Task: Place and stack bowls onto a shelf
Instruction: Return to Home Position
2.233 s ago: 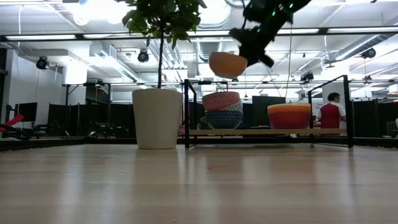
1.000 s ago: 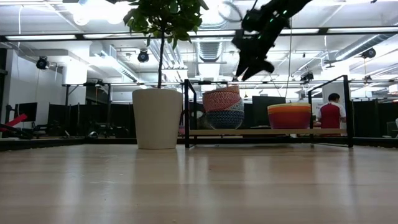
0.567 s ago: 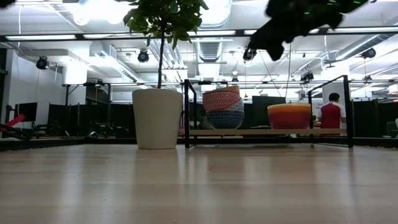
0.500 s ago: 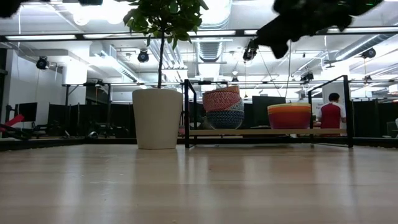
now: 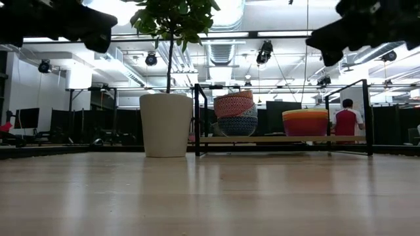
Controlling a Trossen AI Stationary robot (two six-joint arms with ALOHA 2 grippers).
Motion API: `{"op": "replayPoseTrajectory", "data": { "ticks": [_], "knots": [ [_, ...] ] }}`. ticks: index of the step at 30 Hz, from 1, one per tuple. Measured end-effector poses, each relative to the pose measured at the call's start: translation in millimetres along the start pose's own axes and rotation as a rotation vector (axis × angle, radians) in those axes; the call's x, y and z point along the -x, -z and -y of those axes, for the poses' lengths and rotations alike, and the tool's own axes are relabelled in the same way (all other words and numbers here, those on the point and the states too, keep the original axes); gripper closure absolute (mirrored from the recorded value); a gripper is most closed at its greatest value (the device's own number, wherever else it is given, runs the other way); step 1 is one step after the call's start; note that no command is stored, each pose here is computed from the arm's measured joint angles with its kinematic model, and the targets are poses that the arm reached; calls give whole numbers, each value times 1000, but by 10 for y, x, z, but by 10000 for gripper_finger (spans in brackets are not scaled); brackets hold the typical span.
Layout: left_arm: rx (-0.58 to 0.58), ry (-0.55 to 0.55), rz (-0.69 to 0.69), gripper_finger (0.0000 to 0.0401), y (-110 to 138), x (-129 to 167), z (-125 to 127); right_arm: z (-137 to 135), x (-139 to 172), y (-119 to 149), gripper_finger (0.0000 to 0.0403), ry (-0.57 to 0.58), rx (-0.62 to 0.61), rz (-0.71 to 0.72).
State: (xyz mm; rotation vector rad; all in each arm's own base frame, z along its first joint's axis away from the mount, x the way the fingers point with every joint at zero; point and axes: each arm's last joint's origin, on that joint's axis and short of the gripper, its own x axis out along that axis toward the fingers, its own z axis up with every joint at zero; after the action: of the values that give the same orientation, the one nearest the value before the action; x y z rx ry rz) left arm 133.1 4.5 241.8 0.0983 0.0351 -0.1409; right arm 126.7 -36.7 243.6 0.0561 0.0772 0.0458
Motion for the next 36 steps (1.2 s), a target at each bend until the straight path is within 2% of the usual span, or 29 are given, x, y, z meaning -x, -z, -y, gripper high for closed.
{"op": "replayPoseTrajectory", "data": {
  "ticks": [5, 11, 13, 16, 24, 28, 32, 36],
  "knots": [
    [40, 2, -14, 400, 29, 83, 23, -87, 199, 94, 309, -1, 95, 58],
    [81, -9, 82, 400, 52, 211, 52, -109, 260, 324, 327, 0, 204, 67],
    [90, -47, 107, 400, 86, 258, 55, -115, 276, 380, 333, -3, 224, 80],
    [89, -83, 149, 400, 125, 324, 64, -123, 295, 465, 339, -5, 233, 89],
    [73, -88, 221, 401, 314, 446, 111, -145, 335, 609, 340, -30, 239, 118],
    [90, -91, 205, 401, 438, 391, 109, -126, 302, 681, 340, -18, 255, 124],
    [79, -101, 255, 401, 472, 372, 106, -119, 290, 714, 339, -15, 289, 142],
    [62, -138, 222, 401, 583, 349, 102, -112, 277, 734, 340, -6, 344, 140]
  ]
}}
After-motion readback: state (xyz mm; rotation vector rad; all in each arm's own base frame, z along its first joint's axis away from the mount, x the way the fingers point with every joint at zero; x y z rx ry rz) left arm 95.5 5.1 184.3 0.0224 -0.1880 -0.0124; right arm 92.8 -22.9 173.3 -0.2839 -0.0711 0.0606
